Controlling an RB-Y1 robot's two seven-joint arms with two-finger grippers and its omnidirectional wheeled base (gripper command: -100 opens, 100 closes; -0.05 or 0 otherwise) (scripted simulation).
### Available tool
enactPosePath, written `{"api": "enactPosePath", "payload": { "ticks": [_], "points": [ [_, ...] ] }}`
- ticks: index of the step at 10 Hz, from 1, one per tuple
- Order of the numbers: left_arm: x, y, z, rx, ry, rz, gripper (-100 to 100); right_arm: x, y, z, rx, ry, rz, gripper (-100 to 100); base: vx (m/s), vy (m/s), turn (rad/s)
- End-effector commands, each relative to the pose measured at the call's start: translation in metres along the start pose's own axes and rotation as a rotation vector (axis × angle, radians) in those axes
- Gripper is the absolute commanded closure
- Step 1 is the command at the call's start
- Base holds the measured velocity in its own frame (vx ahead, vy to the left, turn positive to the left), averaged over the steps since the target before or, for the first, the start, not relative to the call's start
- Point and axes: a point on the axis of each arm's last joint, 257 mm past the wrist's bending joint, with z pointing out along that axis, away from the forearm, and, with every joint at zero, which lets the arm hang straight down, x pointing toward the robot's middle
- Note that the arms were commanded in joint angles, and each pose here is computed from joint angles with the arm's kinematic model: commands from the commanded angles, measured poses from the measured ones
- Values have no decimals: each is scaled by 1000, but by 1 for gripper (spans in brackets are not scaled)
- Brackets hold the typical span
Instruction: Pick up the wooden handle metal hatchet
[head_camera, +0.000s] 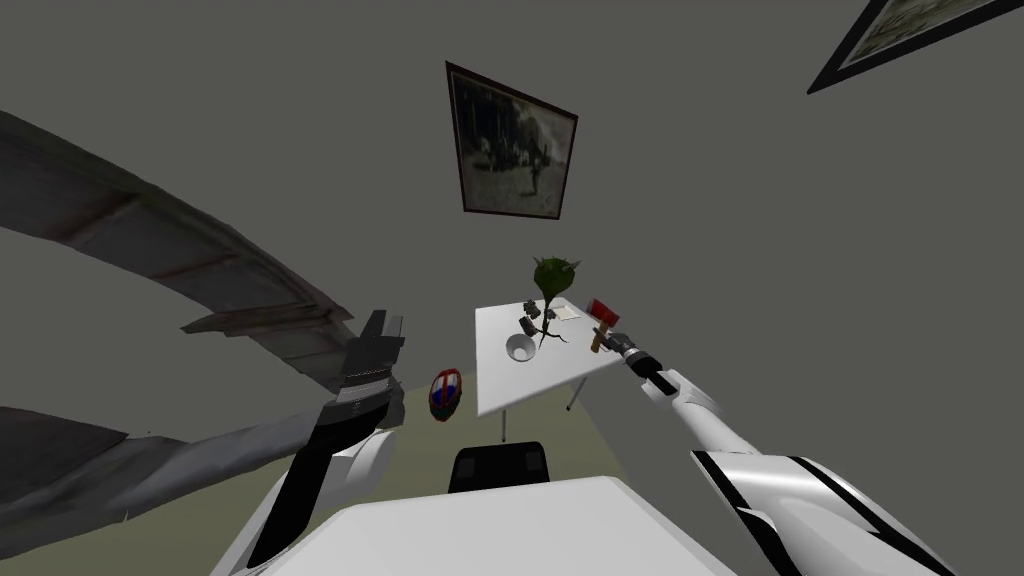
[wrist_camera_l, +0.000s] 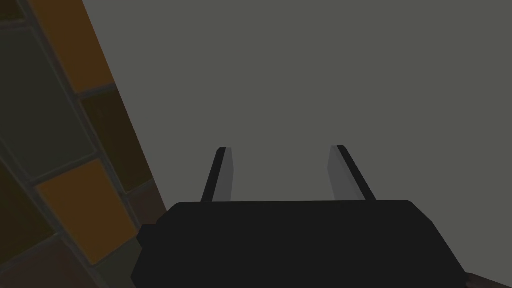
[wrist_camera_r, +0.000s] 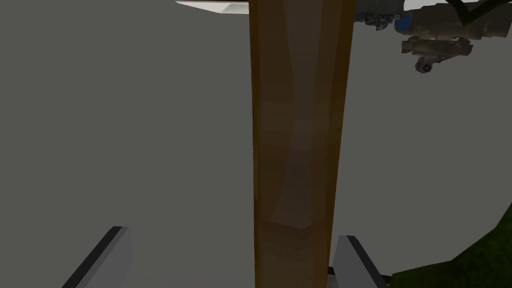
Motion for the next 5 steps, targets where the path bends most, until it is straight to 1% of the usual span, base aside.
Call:
{"api": "enactPosePath", "payload": {
  "ticks": [1,2,3,4,5],
  "points": [
    [0,0,0,0,0,0,0,9,-12,-8,24,21,10,-100,11,47,-1],
    [0,0,0,0,0,0,0,-26,-15,4,-5,-32,-17,-100,20,97,-136],
    [0,0,0,0,0,0,0,-23,-18,2,0,-30,-9,-100,16,94,-92],
    [0,0,0,0,0,0,0,-10,-29,-6,28,-3,1,-100,7,34,12],
    [0,0,0,0,0,0,0,-15,-24,-2,15,-13,-5,-100,2,8,4]
  ]
}}
